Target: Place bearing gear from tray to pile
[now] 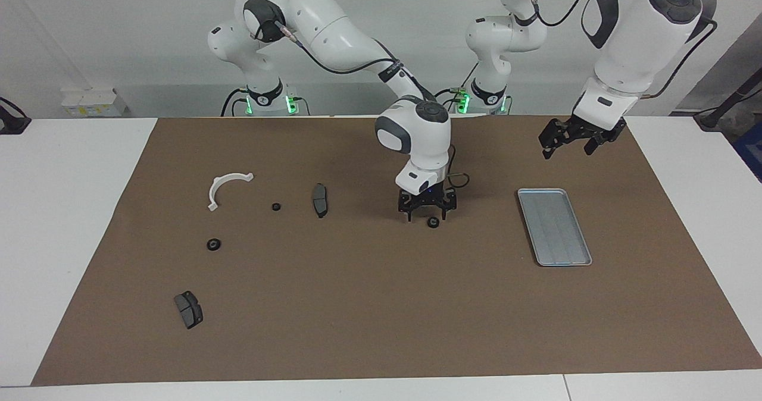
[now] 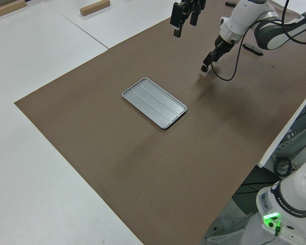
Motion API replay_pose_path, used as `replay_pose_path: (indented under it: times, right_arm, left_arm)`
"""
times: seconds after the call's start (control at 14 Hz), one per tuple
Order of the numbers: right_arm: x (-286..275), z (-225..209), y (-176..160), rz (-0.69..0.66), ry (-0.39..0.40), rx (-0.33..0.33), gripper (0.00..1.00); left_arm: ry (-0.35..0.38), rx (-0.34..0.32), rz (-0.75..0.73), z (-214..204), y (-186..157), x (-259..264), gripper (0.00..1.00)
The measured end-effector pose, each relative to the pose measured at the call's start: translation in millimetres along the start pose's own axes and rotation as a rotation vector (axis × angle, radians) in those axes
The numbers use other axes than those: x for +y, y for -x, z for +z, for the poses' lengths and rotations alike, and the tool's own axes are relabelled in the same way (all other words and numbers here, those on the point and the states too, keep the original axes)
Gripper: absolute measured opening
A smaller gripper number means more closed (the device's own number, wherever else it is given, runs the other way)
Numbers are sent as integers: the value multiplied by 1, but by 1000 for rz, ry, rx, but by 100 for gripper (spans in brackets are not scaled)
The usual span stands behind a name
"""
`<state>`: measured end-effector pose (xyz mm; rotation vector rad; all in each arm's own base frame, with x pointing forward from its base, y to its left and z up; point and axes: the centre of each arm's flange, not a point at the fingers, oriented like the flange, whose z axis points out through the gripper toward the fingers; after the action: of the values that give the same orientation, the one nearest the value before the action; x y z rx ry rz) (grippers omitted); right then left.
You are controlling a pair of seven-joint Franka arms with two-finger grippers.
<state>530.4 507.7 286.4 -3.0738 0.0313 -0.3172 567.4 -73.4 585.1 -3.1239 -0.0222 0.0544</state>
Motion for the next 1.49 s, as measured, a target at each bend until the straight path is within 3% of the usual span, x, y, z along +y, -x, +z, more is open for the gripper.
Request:
replay_pose_path:
  times: [0.14,0.36,0.43,0.64,0.78,1.21,1.49]
  right_arm:
    - [-4,9,7,-18,12,-3,94]
    - [-5,4,2,-28,12,20,61]
    - [-4,4,1,-30,13,23,55]
    - [-5,4,0,-45,16,41,49]
    - [-5,0,-3,-55,17,59,38]
    - [24,-14,-36,-5,28,95,35]
    - [99,-42,-57,63,71,91,35]
  left_arm:
    - [0,5,-5,-2,1,-3,100]
    - [1,8,-16,-5,1,-9,100]
    - [1,9,-17,-5,1,-10,100]
    - [1,8,-17,-5,1,-9,100]
    - [1,8,-17,-5,1,-9,100]
    - [1,8,-17,-5,1,-9,100]
    - [1,8,-16,-5,1,-9,100]
